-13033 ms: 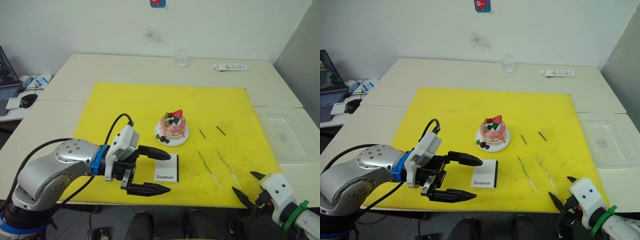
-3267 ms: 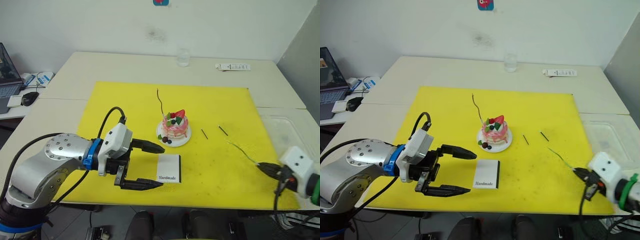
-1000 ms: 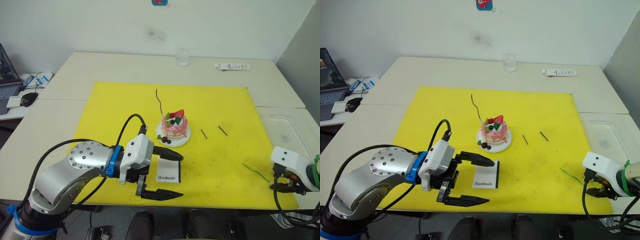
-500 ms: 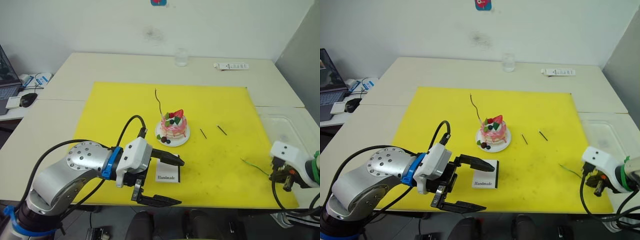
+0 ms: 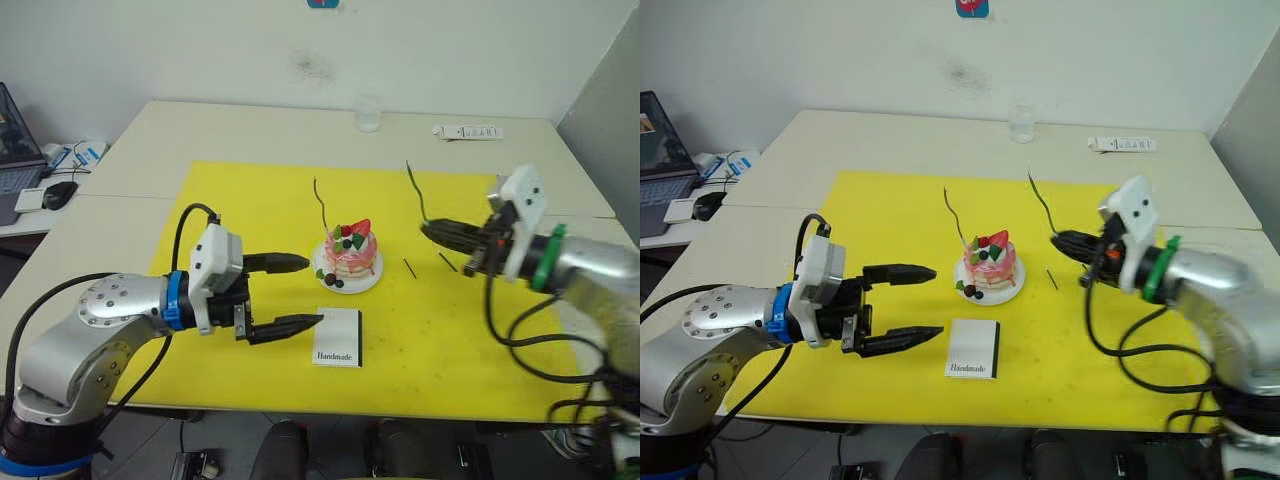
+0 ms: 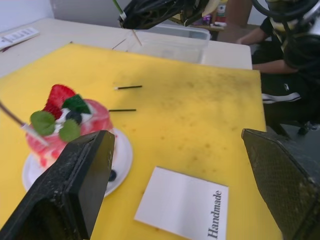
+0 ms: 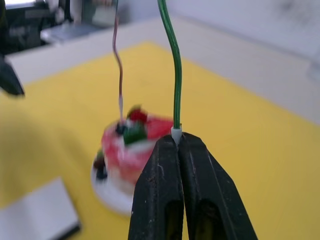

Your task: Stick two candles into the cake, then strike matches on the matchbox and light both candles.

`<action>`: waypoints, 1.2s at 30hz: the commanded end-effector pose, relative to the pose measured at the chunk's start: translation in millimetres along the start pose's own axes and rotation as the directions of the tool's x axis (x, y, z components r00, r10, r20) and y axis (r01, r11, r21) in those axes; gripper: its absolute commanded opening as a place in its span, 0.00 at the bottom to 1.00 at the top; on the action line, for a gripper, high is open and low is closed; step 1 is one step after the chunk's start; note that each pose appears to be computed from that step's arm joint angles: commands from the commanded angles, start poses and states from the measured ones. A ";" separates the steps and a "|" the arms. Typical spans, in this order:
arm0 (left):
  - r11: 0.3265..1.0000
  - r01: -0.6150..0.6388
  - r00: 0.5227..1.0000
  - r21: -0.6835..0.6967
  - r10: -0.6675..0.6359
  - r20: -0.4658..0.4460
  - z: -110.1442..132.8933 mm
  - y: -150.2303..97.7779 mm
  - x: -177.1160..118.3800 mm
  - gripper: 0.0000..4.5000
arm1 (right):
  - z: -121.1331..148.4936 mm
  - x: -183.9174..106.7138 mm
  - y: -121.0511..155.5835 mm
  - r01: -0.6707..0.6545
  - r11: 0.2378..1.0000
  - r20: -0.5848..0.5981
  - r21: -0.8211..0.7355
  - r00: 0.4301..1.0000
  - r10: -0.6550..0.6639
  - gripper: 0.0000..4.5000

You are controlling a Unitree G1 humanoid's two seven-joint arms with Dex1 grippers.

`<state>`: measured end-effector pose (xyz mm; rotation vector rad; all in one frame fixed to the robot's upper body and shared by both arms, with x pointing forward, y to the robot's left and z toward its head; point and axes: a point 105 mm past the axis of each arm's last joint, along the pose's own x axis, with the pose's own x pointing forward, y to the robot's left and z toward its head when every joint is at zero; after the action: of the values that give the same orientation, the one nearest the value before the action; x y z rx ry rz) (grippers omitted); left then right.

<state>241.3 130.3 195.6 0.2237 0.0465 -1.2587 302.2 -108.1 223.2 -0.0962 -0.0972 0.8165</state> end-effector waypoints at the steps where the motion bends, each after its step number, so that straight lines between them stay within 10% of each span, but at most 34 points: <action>1: 0.998 -0.041 0.999 0.053 0.040 0.017 10.3 7.5 -6.3 1.00 | 0.7 12.8 -3.6 0.083 0.997 0.113 0.005 0.990 -0.083 0.01; 36: 0.999 -0.010 1.000 0.050 0.009 0.021 20.5 11.7 -3.9 1.00 | -42.3 43.2 28.9 0.090 0.995 0.248 -0.035 0.966 -0.079 0.01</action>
<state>253.1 133.9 209.0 0.2282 0.0265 -1.2413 320.5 -56.8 168.6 -0.0352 -0.3020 0.7403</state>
